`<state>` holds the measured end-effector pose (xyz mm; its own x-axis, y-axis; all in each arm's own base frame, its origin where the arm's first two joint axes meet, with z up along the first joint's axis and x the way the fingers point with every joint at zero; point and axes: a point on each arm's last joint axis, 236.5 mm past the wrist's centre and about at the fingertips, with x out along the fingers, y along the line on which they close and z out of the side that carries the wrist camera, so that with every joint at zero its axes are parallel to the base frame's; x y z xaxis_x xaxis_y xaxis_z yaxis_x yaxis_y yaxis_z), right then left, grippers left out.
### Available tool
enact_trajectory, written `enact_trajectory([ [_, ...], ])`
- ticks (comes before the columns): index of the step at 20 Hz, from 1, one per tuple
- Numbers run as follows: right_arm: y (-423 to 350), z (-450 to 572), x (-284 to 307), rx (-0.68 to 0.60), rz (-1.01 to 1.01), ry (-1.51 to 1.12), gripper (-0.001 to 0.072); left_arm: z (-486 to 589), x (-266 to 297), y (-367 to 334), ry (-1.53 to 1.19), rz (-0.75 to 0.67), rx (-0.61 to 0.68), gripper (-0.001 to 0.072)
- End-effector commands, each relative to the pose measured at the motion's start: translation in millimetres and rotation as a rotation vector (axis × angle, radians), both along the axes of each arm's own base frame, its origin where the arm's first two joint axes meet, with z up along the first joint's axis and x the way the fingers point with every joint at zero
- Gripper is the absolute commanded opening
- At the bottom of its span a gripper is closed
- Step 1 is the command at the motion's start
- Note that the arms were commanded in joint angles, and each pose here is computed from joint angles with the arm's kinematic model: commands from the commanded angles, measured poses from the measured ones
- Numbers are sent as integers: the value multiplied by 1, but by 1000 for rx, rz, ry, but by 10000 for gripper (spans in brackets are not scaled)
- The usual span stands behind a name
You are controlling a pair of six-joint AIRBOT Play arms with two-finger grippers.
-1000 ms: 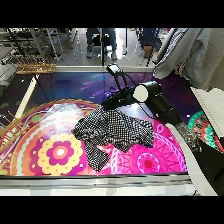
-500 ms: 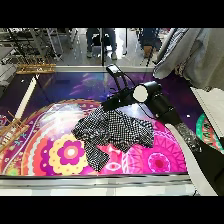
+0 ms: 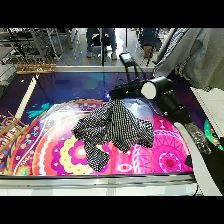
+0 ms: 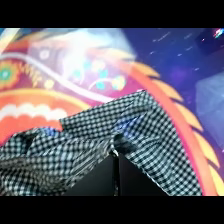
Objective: Fold the clothes and pants, and hang the long-sleeved shirts on hangers.
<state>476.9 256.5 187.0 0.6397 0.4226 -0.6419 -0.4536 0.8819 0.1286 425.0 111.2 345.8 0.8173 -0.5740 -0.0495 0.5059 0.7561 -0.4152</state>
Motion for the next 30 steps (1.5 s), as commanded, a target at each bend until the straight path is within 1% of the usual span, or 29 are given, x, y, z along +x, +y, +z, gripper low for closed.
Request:
enact_trajectory([
  [1,-30,22,14,11,-78,-61,23,-51,-41,-108,29,-575,83,18],
  [3,-45,35,15,-16,-103,-100,23,-99,-28,-128,169,-638,100,18],
  [5,-66,46,19,-48,-141,-138,23,-129,-22,-152,249,-717,70,18],
  [8,-93,54,25,-46,-193,-150,23,-160,-20,-186,324,-817,19,18],
  [11,-104,57,29,-43,-216,-160,23,-178,-22,-217,370,-904,-9,18],
  [15,-109,63,33,-53,-227,-186,23,-197,-30,-246,412,-987,25,18],
  [18,-111,68,33,-57,-235,-200,22,-209,-32,-252,434,-1008,57,18],
  [20,-119,70,36,-91,-250,-220,22,-210,-31,-251,435,-1006,53,18],
  [22,-133,57,38,-143,-273,-185,22,-210,-21,-244,424,-957,47,17],
  [24,-154,28,37,-195,-308,-88,22,-202,-8,-234,391,-898,10,17],
  [26,-173,9,46,-177,-377,-34,22,-194,-4,-224,364,-877,-26,17],
  [30,-180,16,68,-114,-424,-100,22,-197,-6,-219,367,-879,-11,17],
])
